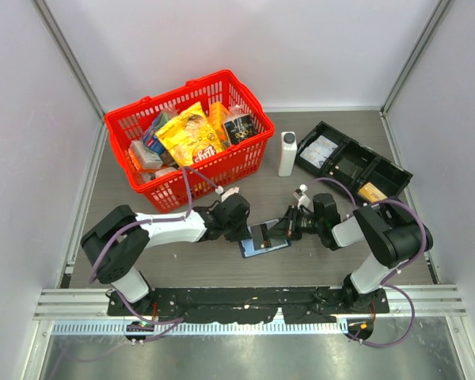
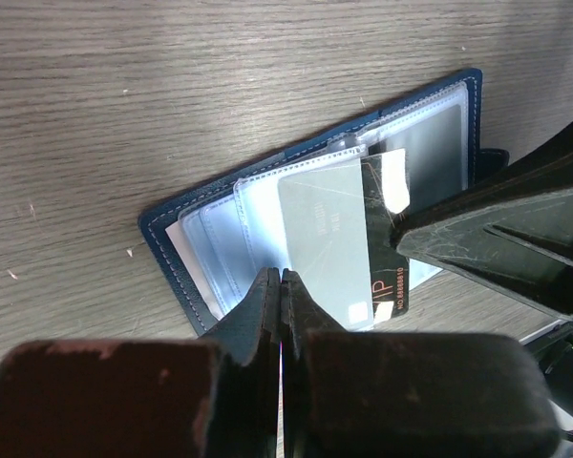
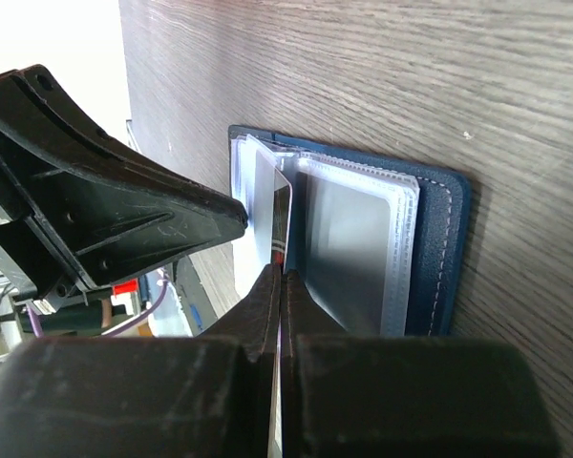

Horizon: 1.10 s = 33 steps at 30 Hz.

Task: Take the credit cards out of the card holder
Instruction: Remove the credit card from the card holder.

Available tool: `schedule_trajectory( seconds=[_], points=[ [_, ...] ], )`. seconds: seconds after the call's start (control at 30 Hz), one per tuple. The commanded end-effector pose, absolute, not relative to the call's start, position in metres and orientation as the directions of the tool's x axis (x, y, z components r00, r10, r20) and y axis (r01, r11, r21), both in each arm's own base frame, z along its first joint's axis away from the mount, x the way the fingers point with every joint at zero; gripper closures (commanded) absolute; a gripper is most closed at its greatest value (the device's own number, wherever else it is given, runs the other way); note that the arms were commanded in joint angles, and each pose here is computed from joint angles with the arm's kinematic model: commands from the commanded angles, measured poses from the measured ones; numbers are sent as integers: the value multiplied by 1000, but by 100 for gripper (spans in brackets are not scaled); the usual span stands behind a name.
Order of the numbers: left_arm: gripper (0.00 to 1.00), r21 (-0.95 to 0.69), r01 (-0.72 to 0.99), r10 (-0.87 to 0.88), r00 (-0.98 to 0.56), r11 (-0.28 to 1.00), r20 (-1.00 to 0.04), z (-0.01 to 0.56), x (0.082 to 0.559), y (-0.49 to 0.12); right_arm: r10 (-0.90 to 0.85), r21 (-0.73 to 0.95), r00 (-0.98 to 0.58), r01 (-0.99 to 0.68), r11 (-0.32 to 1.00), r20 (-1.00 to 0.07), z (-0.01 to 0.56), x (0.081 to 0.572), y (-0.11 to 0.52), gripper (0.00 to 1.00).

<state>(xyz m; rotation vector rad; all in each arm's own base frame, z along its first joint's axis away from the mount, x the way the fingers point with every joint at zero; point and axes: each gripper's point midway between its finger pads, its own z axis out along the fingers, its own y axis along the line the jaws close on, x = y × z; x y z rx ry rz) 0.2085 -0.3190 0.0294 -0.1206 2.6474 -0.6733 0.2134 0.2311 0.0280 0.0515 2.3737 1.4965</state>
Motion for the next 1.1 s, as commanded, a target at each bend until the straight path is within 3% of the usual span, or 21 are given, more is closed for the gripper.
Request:
schedule_trajectory(
  seconds=[0.0,0.1,0.3,0.53,0.6,0.67,0.77,0.8,1.07],
  points=[
    [100,-372,-12,-155,-921,928,-358,14,207,-300,192,840,-926,-190,509,-326,32,223,224,99],
    [100,-376,-7,-150,-923,927,-353,14,207,-302,182,825,-924,-194,531,-335,31,224,222,99],
    [100,-398,4,-149,-924,917,-353,17,207,-307,169,838,-930,-201,507,-325,33,225,228,72],
    [100,-401,6,-147,-926,916,-348,16,207,-308,145,854,-942,-199,481,-301,29,225,238,68],
    [100,-399,5,-147,-926,917,-349,16,207,-308,136,857,-947,-196,477,-292,27,223,241,68],
    [100,-398,3,-149,-925,917,-350,16,207,-307,133,858,-949,-190,477,-285,25,223,241,76],
    [100,-386,2,-147,-923,922,-356,15,208,-304,147,853,-943,-195,484,-299,29,225,239,97],
    [100,-380,4,-142,-923,925,-357,14,207,-303,157,848,-941,-188,495,-300,28,227,237,99],
    [100,-375,-8,-151,-922,927,-356,13,208,-298,238,726,-887,-144,672,-396,40,247,193,99]
  ],
)
